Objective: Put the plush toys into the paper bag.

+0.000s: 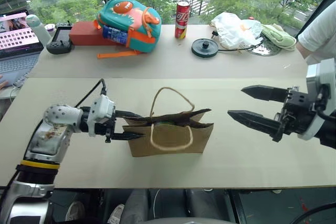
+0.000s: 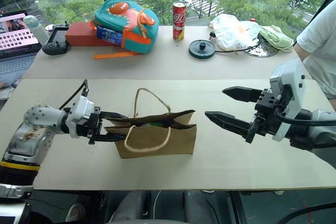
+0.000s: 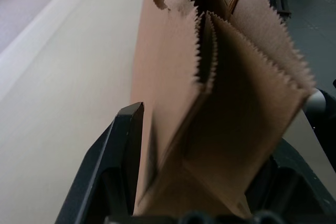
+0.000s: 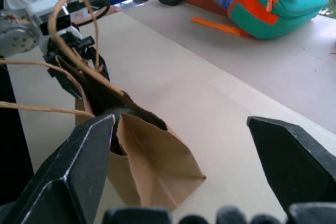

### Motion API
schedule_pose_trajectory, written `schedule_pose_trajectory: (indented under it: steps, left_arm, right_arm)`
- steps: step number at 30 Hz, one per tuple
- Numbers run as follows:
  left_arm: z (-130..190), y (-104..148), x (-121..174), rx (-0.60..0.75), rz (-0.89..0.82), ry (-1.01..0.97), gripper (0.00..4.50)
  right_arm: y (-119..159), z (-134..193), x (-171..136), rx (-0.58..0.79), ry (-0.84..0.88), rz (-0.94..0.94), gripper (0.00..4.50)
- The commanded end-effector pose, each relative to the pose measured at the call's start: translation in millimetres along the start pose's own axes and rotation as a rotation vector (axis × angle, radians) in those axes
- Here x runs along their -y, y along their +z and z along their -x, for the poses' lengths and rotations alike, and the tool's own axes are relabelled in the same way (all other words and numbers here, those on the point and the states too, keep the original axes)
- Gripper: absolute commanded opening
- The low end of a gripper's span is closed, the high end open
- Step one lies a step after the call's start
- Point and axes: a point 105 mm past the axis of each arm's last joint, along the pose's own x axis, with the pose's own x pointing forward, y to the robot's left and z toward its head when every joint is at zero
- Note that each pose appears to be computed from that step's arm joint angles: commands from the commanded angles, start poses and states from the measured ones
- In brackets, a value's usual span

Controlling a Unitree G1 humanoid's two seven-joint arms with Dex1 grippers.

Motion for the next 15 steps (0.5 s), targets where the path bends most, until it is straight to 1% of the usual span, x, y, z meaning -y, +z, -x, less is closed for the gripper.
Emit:
schedule_pose_trajectory:
  steps: [1, 4, 7, 11, 15]
  left_arm:
    - [14.4, 29.7, 4.5, 0.025, 0.035, -0.016, 2.45]
    - [20.2, 38.4, 6.7, 0.034, 0.076, -0.008, 2.45]
    - [30.5, 46.8, 6.3, 0.046, 0.115, 0.042, 2.45]
    - [44.6, 41.5, 8.9, 0.028, 0.135, 0.114, 2.45]
    - [50.8, 44.1, 8.9, 0.019, 0.125, 0.143, 2.45]
  right_arm:
    - [3.7, 1.3, 1.8, 0.004, -0.002, 0.038, 4.5]
    - [2.0, 1.4, 4.1, 0.0, -0.007, 0.038, 4.5]
    - [-2.6, 1.1, 5.6, -0.016, -0.012, 0.041, 4.5]
    - [-3.1, 4.8, 2.0, -0.009, 0.018, 0.051, 4.5]
    - [-2.3, 5.1, -0.8, -0.004, 0.066, 0.059, 4.5]
